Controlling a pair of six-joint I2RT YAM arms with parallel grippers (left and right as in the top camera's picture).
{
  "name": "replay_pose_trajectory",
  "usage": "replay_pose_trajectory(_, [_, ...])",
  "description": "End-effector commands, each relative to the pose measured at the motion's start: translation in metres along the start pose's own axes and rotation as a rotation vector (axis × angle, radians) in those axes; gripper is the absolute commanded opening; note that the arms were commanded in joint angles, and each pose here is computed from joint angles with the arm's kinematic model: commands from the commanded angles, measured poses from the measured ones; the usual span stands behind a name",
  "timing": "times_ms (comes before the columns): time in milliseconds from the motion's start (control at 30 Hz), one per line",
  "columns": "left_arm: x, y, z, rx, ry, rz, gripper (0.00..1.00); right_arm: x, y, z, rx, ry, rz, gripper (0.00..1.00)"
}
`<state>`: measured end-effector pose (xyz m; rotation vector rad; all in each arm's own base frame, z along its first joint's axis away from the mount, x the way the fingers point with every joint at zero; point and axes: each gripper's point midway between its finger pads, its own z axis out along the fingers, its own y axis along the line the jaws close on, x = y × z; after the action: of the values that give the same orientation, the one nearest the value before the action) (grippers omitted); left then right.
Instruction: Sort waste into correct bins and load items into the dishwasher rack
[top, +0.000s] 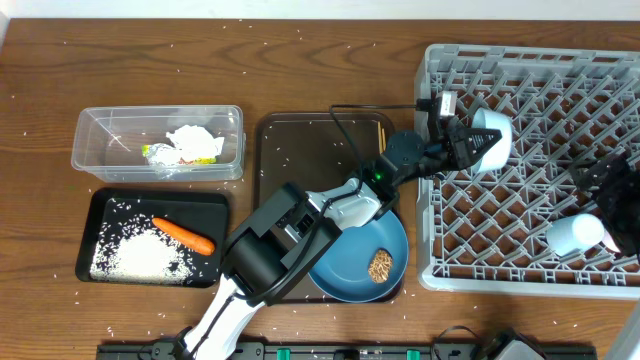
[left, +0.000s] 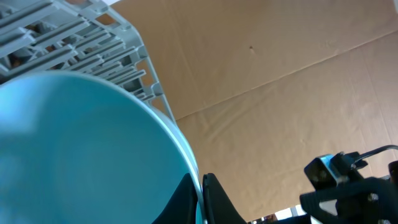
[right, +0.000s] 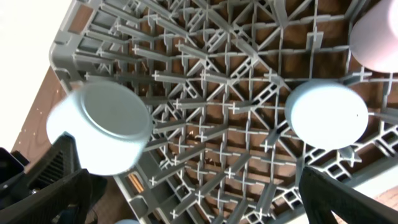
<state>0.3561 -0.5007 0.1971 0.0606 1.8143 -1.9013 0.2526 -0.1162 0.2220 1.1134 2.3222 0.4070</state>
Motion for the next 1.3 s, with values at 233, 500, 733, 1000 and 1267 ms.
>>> replay_pose_trajectory(233, [0.001,-0.026,0.010,0.094,0.022,0.060,0.06,-0.002,0.001,-0.006,-0.014,-0.017,-0.041,0.99])
replay_pose_trajectory(500, [0.015,-0.030,0.018,0.085,0.026,0.049,0.06,0.001,0.000,-0.006,-0.012,-0.007,-0.036,0.99])
replay_pose_trajectory(733, [0.021,-0.017,0.020,0.037,0.043,0.032,0.06,0.005,-0.001,-0.006,-0.009,0.007,-0.030,0.99])
replay_pose_trajectory(1000, [0.025,-0.020,0.022,0.045,0.031,0.018,0.06,0.008,-0.002,-0.006,-0.004,0.020,-0.032,0.99])
replay_pose_trajectory(1267, [0.027,-0.017,0.024,0.023,0.011,0.011,0.06,0.012,-0.003,-0.007,0.000,0.036,-0.039,0.99])
